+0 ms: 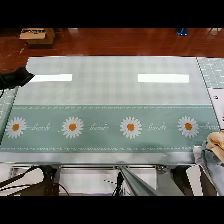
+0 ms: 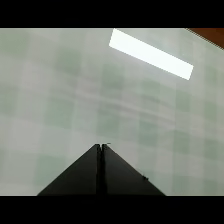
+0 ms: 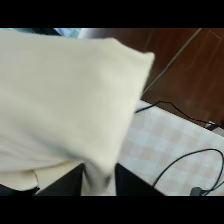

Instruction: Fold the shirts.

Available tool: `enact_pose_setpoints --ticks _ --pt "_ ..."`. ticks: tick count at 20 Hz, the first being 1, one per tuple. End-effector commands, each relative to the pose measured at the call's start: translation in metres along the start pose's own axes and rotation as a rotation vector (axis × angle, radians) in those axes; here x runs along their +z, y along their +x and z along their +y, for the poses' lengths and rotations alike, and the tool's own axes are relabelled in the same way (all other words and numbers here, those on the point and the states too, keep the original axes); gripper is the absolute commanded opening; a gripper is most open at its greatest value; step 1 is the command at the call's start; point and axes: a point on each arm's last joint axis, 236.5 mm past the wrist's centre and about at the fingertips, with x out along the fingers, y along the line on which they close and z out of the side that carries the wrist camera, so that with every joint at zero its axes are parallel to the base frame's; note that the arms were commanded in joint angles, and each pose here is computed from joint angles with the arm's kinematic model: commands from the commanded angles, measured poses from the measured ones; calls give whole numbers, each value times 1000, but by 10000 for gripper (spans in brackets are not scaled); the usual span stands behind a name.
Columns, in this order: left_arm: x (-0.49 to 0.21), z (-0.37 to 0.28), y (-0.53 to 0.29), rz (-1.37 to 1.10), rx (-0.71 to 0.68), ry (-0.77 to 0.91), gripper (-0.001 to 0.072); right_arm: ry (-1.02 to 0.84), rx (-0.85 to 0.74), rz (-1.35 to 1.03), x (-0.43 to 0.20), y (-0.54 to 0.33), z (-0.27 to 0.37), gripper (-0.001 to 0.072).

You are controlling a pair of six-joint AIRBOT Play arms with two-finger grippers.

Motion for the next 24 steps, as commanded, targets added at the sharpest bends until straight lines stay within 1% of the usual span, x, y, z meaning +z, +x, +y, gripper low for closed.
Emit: enact_pose_setpoints --ticks 1,2,3,4,6,7,8,9,10,11,12,13,14,15,17,18,19,20,22,23,24 --pt "5 4 -4 -10 6 15 24 28 -85 14 -3 10 -29 356" --pt "7 7 -6 -16 10 12 24 10 -94 5 -1 11 -35 356" --pt "10 9 -8 -23 14 9 24 6 -102 -2 0 12 -39 374" --pt "12 10 -10 -29 16 11 24 15 -110 -24 5 13 -43 427" --pt "16 8 -12 -33 13 15 24 11 -97 -106 24 12 -40 435" --pt "17 6 -13 -32 7 20 24 6 -27 -189 44 10 -24 435" --pt "18 2 -14 -24 -4 27 24 -7 93 -293 67 3 5 435" --pt "17 -4 -15 -13 -21 59 25 -21 239 -410 92 -12 38 434" --pt "18 -15 -17 -6 -54 102 27 -32 427 -540 115 -40 78 434" --pt "23 -32 -19 -18 -109 123 99 -58 619 -649 130 -75 115 434" --pt "30 -49 -20 -44 -167 112 253 -107 813 -737 137 -115 153 434" --pt "38 -71 -22 -77 -233 83 409 -160 975 -770 133 -146 184 434" --pt "42 -92 -22 -94 -295 60 453 -230 1101 -759 122 -169 215 434" --pt "37 -117 -22 -80 -354 120 453 -335 1160 -729 105 -180 245 434" --pt "5 -167 -17 24 -433 273 453 -577 1154 -667 67 -184 296 435" --pt "-16 -186 -12 93 -435 323 453 -689 1125 -641 48 -181 318 434" --pt "-36 -197 -5 165 -406 349 453 -787 1085 -608 29 -177 339 434" --pt "-58 -201 1 243 -343 393 453 -847 1042 -569 14 -171 356 435" --pt "-95 -189 9 378 -159 518 456 -936 972 -497 -17 -161 387 444" --pt "-108 -180 9 426 -64 573 518 -980 955 -468 -32 -158 402 517" --pt "-117 -173 9 455 21 594 681 -1019 956 -428 -50 -156 416 610"
